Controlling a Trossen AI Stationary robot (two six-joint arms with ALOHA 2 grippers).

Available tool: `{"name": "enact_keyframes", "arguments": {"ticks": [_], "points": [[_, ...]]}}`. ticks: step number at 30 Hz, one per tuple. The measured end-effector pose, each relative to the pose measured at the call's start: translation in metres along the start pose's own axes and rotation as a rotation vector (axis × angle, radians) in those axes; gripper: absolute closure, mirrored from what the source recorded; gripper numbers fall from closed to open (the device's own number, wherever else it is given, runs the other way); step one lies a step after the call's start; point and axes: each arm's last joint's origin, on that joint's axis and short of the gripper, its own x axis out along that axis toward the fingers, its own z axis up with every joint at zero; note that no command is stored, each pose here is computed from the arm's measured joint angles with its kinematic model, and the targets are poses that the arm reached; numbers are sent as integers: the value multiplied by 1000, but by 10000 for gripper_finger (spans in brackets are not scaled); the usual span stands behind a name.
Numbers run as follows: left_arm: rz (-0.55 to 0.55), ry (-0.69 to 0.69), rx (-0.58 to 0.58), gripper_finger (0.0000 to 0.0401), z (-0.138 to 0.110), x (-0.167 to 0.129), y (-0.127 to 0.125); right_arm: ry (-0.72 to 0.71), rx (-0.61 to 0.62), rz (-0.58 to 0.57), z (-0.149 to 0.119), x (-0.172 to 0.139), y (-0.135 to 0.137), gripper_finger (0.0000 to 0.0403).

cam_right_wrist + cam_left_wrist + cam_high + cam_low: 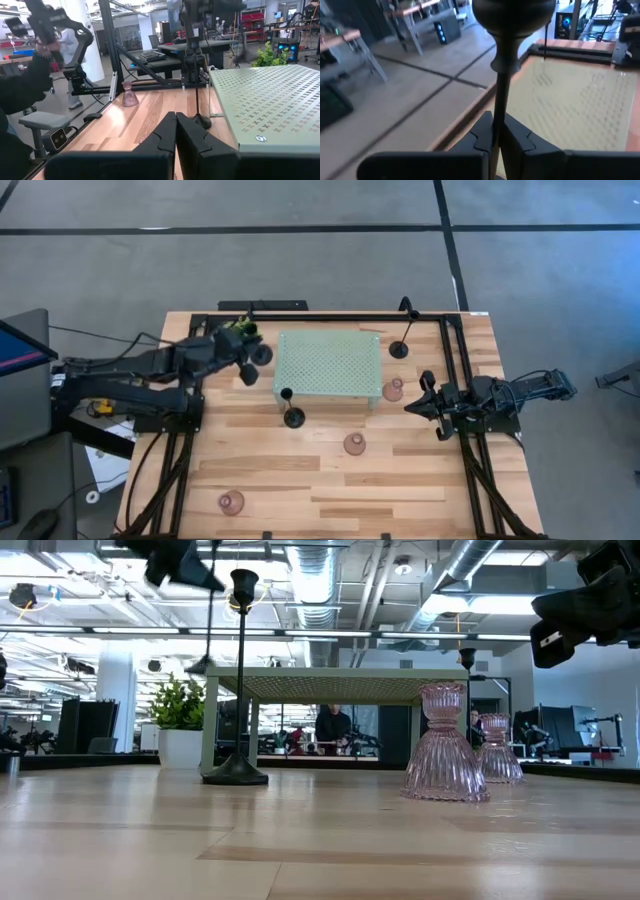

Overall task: Pick & Place candle stick holders
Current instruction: Put the left black candle holder on the shelf

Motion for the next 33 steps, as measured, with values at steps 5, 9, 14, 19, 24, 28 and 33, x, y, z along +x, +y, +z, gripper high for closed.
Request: {"name": "enact_keyframes", "arguments": {"ticks": [5,9,14,19,24,28,33], "points": [[-10,-35,70,386,42,12,-5,0,0,0,0,0,0,403],[-133,-54,109,386,68,30,-18,-3,-1,-11,0,0,0,403],[-183,-36,145,386,87,65,-32,-8,0,-36,1,0,-1,403],[-126,-12,139,386,92,111,-35,-1,-1,-51,2,0,-1,403],[-274,-51,53,386,85,149,-26,0,0,-52,2,-1,-1,403],[-288,-36,-14,386,78,165,-13,2,-1,-53,2,-1,-1,403],[-354,-47,-61,384,74,177,-10,3,-1,-53,2,-1,-1,403]]}}
